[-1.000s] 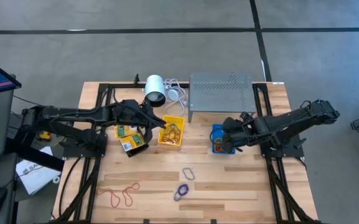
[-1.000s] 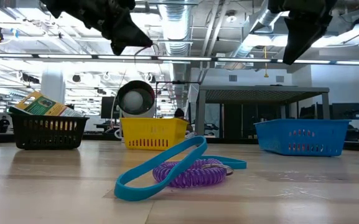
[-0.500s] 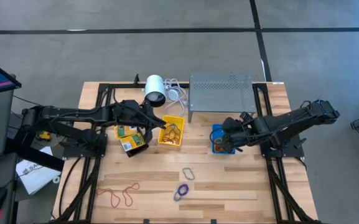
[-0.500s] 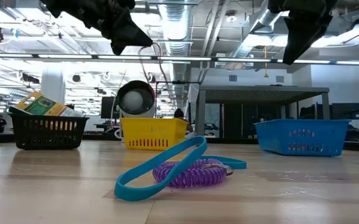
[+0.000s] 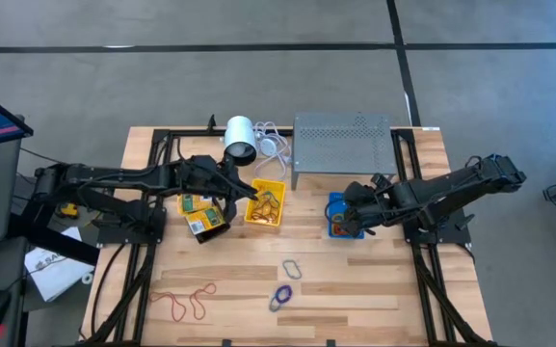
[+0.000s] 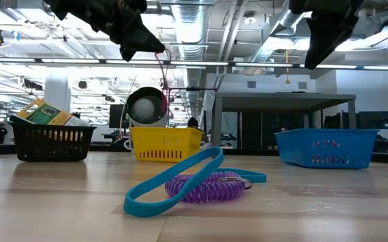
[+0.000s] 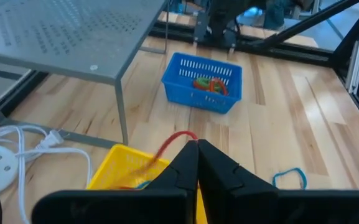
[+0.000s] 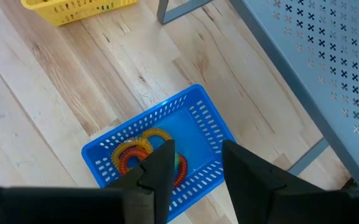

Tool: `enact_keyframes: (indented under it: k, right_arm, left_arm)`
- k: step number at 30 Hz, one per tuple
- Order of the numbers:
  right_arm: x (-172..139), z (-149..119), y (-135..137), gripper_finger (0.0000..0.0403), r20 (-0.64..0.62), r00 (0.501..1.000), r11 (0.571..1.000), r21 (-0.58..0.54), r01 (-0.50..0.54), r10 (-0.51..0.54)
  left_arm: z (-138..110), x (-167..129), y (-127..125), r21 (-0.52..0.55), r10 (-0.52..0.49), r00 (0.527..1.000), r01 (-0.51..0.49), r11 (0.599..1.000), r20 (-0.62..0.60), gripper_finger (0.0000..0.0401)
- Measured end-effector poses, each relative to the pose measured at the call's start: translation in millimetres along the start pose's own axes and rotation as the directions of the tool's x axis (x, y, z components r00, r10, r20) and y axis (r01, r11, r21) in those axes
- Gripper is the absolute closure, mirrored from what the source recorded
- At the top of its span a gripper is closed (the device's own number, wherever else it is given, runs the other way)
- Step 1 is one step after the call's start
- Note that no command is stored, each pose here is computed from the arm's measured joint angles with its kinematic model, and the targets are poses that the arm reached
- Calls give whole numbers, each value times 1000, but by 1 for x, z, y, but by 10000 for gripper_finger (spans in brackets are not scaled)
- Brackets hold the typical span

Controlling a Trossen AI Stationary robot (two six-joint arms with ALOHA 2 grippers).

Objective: Pick & Place Office Desk Supplies
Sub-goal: Put the top red rubber band into the yellow basket

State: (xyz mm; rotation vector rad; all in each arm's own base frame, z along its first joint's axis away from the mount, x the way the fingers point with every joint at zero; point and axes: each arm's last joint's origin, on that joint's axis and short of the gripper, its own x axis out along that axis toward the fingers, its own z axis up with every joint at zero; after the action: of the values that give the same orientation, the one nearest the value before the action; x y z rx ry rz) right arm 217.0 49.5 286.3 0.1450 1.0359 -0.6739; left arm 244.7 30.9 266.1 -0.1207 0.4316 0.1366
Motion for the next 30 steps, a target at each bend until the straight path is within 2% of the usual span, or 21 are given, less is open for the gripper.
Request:
enact_keyframes:
  k: [8,18,22,26,28,30]
  right_arm:
    - [0,1,2,276,10,1000,1000,8,-15,15]
    - [-2,1,5,276,26,999,999,12,-42,41]
    - [-4,0,10,276,41,997,998,5,-66,66]
    - [-6,0,14,276,68,993,995,14,-102,101]
    - [-7,3,18,276,92,987,990,35,-138,134]
    - [-9,7,23,276,106,972,974,58,-217,210]
  left_arm:
    - [-7,8,1,-1,6,998,-6,1000,-57,401]
    - [-35,48,4,7,55,974,-55,998,-218,384]
    - [-46,60,5,31,63,960,-57,998,-274,344]
    - [-46,62,6,40,68,963,-60,997,-261,280]
    - [-43,61,7,38,75,969,-68,997,-236,248]
    - [-39,57,8,36,105,970,-100,994,-217,221]
